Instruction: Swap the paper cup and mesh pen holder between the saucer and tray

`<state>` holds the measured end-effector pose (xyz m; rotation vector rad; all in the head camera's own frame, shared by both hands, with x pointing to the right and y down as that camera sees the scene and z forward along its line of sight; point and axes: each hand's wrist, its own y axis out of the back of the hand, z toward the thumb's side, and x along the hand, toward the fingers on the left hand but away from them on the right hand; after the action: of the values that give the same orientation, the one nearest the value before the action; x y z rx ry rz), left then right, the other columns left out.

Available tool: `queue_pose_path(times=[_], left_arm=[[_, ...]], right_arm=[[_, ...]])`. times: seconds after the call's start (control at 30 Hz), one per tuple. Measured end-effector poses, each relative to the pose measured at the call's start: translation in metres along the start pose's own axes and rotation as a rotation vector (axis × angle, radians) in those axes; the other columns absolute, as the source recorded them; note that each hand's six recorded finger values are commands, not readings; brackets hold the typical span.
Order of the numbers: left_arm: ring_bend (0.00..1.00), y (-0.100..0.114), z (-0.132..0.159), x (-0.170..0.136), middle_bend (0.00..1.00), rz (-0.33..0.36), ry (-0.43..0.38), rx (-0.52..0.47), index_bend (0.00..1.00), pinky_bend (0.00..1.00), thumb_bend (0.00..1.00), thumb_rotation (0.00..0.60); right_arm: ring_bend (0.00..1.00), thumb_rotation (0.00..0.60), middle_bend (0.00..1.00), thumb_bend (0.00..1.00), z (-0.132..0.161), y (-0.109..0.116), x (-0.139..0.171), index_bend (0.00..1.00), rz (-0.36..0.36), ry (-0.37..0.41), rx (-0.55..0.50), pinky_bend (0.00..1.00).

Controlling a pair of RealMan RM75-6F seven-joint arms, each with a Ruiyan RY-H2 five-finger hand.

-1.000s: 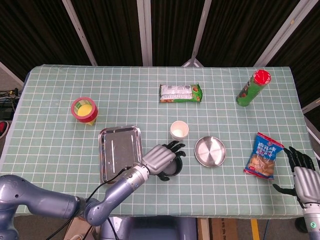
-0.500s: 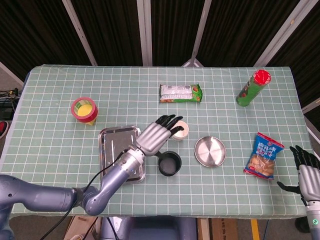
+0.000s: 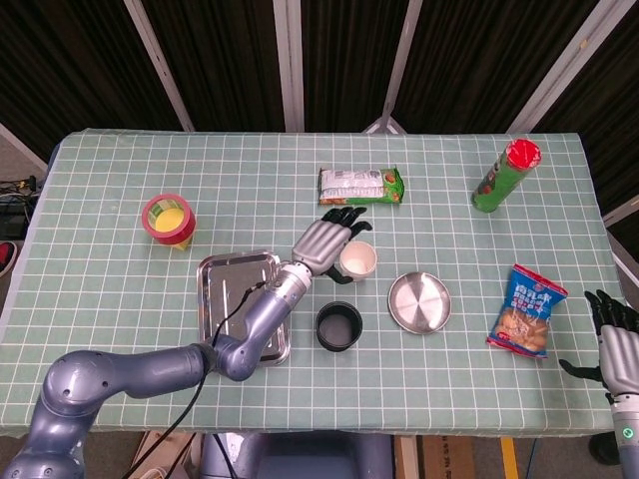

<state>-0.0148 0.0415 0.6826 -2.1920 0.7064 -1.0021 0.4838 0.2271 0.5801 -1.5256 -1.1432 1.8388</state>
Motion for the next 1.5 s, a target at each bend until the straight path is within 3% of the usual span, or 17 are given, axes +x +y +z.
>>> queue_pose_path(times=[0.27,0.37,0.57,0.7,0.87,1.2,1.37,1.5], left_arm=[[0.0,-0.029,0.0,0.012,0.01,-0.005,-0.001,-0.075,0.2,0.1,0.0,0.6],[0.04,-0.036,0.004,0.014,0.13,-0.008,-0.019,-0.071,0.24,0.22,0.03,0.6],[0.28,-0.039,0.01,0.014,0.35,0.022,-0.056,-0.071,0.36,0.46,0.39,0.6],[0.34,-0.035,0.009,0.014,0.42,0.066,-0.08,-0.043,0.41,0.51,0.48,0.6],[0.39,-0.028,0.005,0.013,0.5,0.111,-0.086,-0.015,0.46,0.53,0.51,0.6],[0.35,-0.004,-0.007,0.005,0.44,0.167,-0.091,-0.017,0.45,0.47,0.48,0.6],[0.35,0.022,-0.019,-0.015,0.42,0.2,-0.109,-0.017,0.44,0.45,0.47,0.6],[0.35,0.041,-0.033,-0.048,0.42,0.202,-0.12,-0.009,0.44,0.45,0.47,0.6]], right_arm=[[0.0,0.6,0.0,0.0,0.006,-0.003,0.0,0.04,0.002,0.014,0.01,0.0],[0.0,0.6,0.0,0.0,0.006,-0.004,0.0,0.04,0.005,0.014,0.009,0.0],[0.0,0.6,0.0,0.0,0.005,-0.004,0.0,0.04,0.007,0.016,0.003,0.0],[0.0,0.6,0.0,0.0,0.005,-0.004,0.0,0.04,0.011,0.016,-0.002,0.0],[0.0,0.6,0.0,0.0,0.006,-0.006,0.001,0.04,0.022,0.021,-0.009,0.0],[0.0,0.6,0.0,0.0,0.006,-0.005,0.001,0.04,0.023,0.022,-0.015,0.0],[0.0,0.6,0.0,0.0,0.004,-0.004,0.001,0.04,0.025,0.021,-0.019,0.0],[0.0,0.6,0.0,0.0,0.006,-0.004,0.002,0.04,0.022,0.025,-0.019,0.0]])
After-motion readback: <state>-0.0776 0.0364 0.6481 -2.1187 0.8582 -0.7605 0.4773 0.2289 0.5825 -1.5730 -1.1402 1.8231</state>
